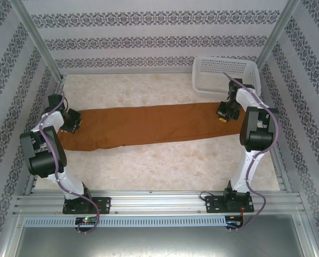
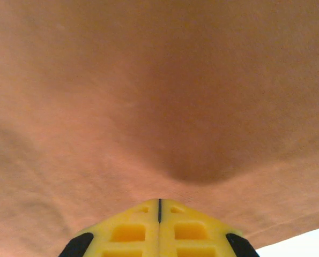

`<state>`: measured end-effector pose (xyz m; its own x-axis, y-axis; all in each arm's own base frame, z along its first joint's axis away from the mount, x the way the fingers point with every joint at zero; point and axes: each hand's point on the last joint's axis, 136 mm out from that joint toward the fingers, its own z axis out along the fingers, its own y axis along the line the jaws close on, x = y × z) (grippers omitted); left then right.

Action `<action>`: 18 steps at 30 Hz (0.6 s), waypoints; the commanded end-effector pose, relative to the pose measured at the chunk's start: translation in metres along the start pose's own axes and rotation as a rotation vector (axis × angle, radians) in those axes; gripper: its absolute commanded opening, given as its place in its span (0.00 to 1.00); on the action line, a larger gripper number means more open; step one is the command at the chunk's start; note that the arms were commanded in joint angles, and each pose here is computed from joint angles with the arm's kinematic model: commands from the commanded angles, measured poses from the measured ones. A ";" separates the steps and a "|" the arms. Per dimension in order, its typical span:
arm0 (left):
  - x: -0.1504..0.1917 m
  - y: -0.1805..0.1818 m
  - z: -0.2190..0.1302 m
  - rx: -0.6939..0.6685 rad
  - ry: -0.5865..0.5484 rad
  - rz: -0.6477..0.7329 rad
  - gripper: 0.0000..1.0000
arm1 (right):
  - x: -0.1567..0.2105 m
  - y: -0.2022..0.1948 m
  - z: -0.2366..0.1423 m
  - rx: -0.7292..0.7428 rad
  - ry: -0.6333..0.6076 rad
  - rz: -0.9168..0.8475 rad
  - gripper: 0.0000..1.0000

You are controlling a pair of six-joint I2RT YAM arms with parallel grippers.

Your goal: Roll up the long pants

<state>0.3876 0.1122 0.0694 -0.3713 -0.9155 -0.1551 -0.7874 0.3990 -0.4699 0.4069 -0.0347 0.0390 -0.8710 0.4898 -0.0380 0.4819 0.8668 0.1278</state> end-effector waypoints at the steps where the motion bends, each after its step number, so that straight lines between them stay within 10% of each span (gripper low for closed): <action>1: -0.002 -0.005 -0.002 -0.013 0.011 0.080 0.00 | 0.016 -0.027 0.006 0.115 0.035 -0.014 0.00; 18: -0.002 -0.007 -0.019 -0.073 0.060 0.124 0.00 | 0.073 -0.089 0.001 0.342 0.081 0.005 0.00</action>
<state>0.3876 0.1126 0.0716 -0.4741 -0.8701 -0.1351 -0.7790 0.4860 -0.3963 0.3256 -0.0553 0.0157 -0.8707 0.4911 0.0271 0.4871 0.8685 -0.0921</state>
